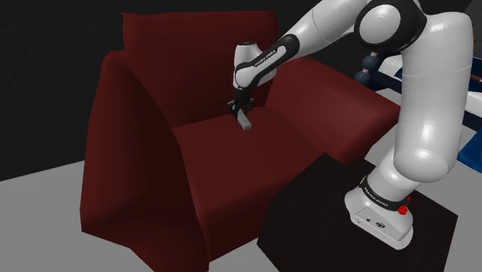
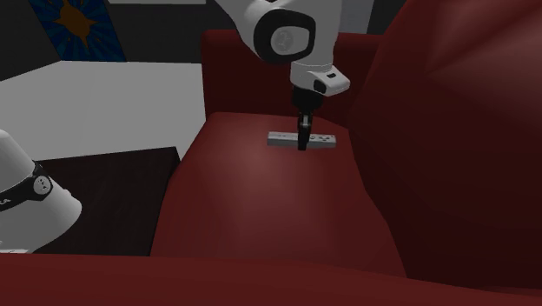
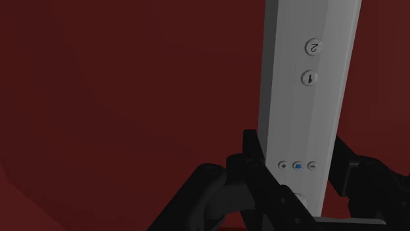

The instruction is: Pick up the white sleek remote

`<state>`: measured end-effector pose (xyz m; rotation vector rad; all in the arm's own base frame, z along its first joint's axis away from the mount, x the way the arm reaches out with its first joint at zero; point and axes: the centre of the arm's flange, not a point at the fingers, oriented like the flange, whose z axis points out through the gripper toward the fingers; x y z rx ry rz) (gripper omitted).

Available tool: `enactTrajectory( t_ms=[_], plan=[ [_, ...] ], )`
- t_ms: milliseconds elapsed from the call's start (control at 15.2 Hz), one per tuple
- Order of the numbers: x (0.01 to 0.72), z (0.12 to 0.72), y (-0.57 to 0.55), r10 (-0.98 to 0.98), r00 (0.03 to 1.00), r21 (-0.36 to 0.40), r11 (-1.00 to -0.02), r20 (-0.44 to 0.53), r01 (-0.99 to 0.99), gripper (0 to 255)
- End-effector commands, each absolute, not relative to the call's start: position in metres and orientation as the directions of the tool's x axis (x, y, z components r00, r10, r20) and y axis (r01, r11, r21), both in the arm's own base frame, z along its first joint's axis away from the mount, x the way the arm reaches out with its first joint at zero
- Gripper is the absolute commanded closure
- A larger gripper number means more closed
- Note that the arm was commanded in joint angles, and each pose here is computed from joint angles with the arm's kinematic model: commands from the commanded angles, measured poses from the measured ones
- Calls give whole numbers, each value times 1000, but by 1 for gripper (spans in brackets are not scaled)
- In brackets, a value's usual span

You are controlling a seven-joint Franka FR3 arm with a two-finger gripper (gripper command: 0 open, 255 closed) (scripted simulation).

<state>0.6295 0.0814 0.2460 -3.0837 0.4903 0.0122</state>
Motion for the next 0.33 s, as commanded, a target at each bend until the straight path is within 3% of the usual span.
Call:
enactTrajectory(
  t_ms=[0,264],
  plan=[
    [629,258,82,-310,951,-18,-951,-11,-310,255],
    [629,269,82,-310,951,-18,-951,-11,-310,255]
  ],
)
